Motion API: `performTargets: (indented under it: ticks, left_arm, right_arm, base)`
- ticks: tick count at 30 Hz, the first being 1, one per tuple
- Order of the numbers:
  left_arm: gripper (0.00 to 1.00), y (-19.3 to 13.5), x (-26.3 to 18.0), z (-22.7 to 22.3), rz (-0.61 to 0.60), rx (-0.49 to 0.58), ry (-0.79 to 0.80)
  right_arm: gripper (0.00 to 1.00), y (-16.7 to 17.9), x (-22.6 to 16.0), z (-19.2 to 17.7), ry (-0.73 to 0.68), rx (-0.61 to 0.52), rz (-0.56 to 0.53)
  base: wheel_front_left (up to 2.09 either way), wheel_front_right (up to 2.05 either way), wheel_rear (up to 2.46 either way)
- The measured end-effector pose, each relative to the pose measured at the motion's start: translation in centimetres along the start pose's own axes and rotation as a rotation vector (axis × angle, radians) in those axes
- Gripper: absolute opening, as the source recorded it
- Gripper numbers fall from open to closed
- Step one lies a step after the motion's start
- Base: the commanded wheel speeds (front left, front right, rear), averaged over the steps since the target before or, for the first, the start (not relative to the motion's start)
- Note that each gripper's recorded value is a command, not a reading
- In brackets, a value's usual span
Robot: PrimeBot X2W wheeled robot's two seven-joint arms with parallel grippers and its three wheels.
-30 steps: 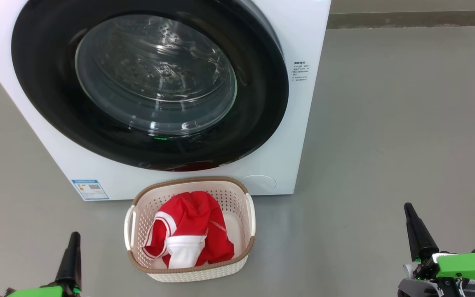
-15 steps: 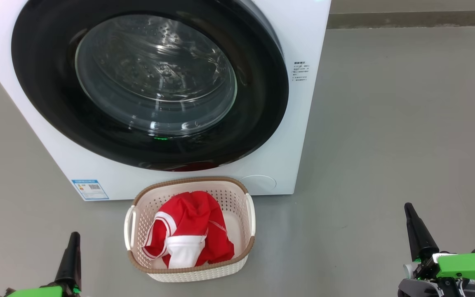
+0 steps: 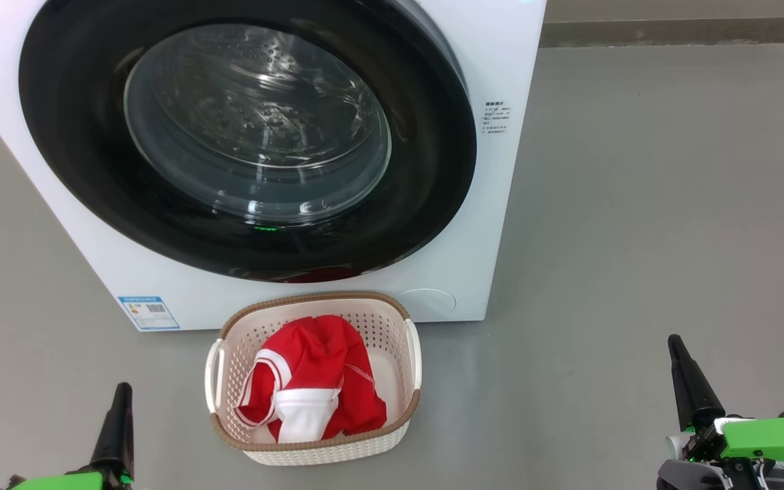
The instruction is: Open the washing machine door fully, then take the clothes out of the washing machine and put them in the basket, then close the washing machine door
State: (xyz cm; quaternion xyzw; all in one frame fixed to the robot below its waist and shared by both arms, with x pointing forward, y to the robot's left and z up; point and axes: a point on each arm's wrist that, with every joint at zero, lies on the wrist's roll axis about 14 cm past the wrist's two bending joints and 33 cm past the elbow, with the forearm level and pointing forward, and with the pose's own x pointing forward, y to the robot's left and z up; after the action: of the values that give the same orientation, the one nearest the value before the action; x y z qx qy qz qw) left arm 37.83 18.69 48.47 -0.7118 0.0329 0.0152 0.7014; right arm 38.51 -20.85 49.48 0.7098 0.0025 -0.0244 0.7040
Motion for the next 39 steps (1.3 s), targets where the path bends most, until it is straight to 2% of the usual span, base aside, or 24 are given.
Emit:
performTargets:
  ticks: [39]
  left_arm:
    - [0.0, 0.0, 0.0, 0.04, 0.0, 0.0, -0.001]
  right_arm:
    - [0.0, 0.0, 0.0, 0.05, -0.002, 0.001, 0.0]
  base:
    - [0.0, 0.0, 0.0]
